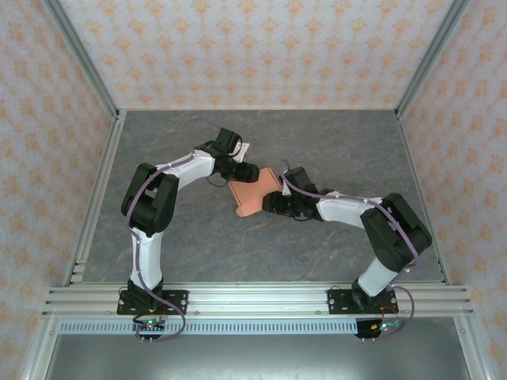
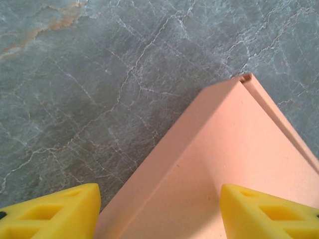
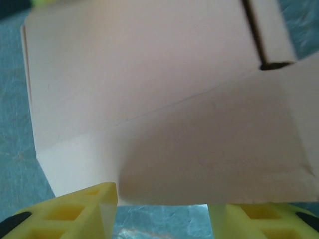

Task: Fold the paper box

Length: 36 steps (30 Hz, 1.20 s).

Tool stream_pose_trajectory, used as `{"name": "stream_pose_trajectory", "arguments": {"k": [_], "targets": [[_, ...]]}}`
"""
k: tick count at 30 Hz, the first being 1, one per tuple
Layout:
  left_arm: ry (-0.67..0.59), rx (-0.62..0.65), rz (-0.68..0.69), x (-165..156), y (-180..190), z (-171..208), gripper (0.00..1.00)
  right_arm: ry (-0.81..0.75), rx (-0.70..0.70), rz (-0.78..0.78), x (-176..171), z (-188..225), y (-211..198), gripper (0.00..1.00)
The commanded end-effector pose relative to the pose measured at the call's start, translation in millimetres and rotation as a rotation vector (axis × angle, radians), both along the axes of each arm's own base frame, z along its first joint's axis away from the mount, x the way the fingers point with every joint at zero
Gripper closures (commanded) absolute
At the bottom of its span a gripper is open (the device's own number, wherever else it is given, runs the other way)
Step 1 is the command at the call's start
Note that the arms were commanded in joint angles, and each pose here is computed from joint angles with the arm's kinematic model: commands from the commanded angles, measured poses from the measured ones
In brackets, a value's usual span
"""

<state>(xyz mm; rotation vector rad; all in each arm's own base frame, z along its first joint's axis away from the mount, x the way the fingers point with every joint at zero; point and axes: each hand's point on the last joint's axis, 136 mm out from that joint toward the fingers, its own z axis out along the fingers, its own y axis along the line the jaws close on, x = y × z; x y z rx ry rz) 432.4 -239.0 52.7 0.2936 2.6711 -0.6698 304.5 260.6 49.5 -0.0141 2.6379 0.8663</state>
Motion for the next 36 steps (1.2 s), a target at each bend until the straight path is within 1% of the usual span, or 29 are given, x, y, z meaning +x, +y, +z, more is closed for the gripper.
{"name": "stream_pose_trajectory", "arguments": {"k": [1, 6, 8, 12, 16, 22, 25, 26, 28, 33, 36], "targets": [[0.022, -0.052, 0.016, -11, 0, 6, 0.35, -0.021, 0.015, 0.002, 18, 6, -3, 0.49], [0.034, -0.056, 0.038, -20, 3, 3, 0.33, -0.007, 0.047, -0.024, 27, 7, -18, 0.47], [0.042, -0.065, 0.041, -23, 3, 2, 0.32, -0.006, 0.064, -0.023, 25, 9, -19, 0.44], [0.042, -0.07, 0.051, -29, 6, 1, 0.28, 0.008, 0.137, -0.03, 17, 12, -14, 0.42], [0.049, -0.058, 0.058, -32, 10, 0, 0.27, 0.027, 0.223, -0.061, 11, 14, -10, 0.44], [0.06, -0.061, 0.08, -36, 13, -4, 0.27, 0.027, 0.301, -0.123, 7, 16, -12, 0.47], [0.063, -0.051, 0.09, -36, 15, -7, 0.28, 0.021, 0.336, -0.147, 6, 17, -13, 0.52], [0.065, -0.048, 0.092, -37, 16, -8, 0.27, 0.02, 0.346, -0.155, 6, 16, -13, 0.55], [0.041, -0.054, 0.094, -36, 17, 4, 0.28, 0.021, 0.354, -0.161, 7, 14, -13, 0.61], [0.042, -0.033, 0.104, -41, 23, 3, 0.31, 0.003, 0.397, -0.172, 12, 17, -10, 0.76], [0.051, -0.026, 0.103, -45, 25, 2, 0.35, -0.009, 0.404, -0.179, 15, 18, -10, 0.79]]}}
